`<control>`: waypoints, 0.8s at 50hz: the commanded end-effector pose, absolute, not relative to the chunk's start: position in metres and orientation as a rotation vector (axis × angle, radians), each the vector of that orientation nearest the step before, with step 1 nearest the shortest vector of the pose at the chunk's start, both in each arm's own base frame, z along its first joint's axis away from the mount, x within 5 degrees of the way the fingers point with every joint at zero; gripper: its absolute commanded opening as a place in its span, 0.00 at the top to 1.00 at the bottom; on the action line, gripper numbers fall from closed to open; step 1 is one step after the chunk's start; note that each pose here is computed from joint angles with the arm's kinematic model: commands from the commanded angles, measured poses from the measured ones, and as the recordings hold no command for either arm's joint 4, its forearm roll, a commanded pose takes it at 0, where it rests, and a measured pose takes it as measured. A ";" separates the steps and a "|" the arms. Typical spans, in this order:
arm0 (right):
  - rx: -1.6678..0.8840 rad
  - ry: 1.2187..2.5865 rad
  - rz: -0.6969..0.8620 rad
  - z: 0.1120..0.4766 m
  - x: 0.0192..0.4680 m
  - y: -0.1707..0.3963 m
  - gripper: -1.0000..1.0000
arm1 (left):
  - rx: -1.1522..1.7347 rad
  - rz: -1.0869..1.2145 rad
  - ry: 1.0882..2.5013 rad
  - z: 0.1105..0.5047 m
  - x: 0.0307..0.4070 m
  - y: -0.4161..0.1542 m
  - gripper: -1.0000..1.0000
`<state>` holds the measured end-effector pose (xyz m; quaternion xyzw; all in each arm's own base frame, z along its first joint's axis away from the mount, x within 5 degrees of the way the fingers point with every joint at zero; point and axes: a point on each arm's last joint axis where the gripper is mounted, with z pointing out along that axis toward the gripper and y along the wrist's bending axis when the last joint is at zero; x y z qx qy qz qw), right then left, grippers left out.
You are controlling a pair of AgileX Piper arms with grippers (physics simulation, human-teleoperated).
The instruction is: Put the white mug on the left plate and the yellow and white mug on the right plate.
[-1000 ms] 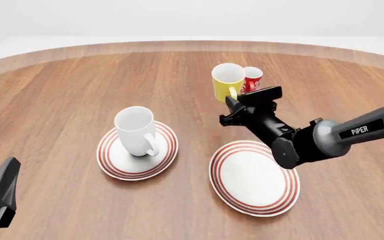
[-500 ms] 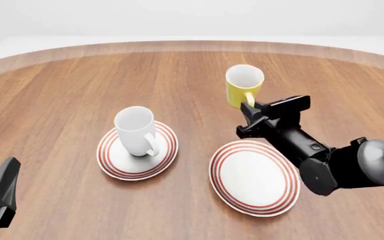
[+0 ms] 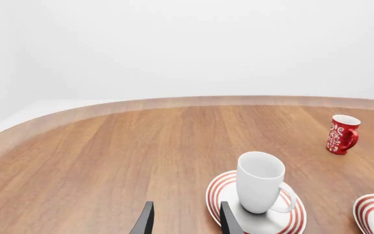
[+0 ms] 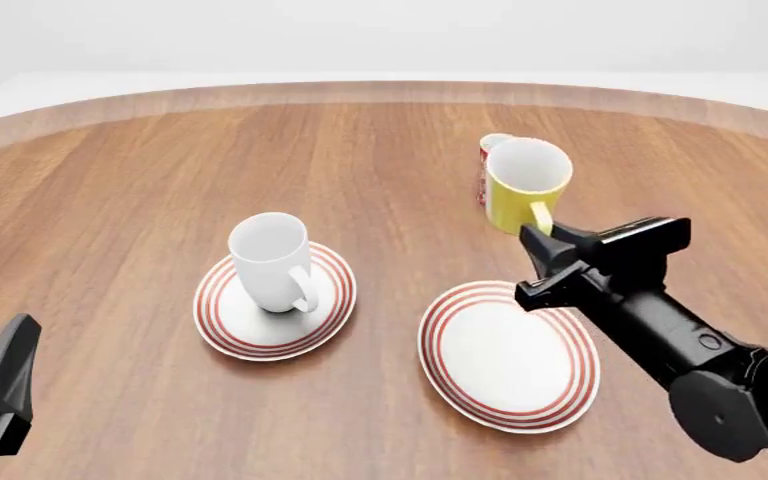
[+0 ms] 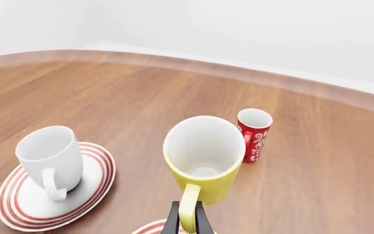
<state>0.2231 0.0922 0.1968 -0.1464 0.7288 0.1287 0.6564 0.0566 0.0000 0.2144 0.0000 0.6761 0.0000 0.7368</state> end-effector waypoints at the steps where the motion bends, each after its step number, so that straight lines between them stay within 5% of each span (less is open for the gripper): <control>1: -0.321 1.648 0.291 0.195 0.197 0.080 1.00 | 0.000 0.000 1.485 0.214 0.057 0.000 0.00; 40: -0.307 1.661 0.292 0.192 0.123 0.049 1.00 | 0.000 0.000 1.485 0.214 0.057 0.000 0.00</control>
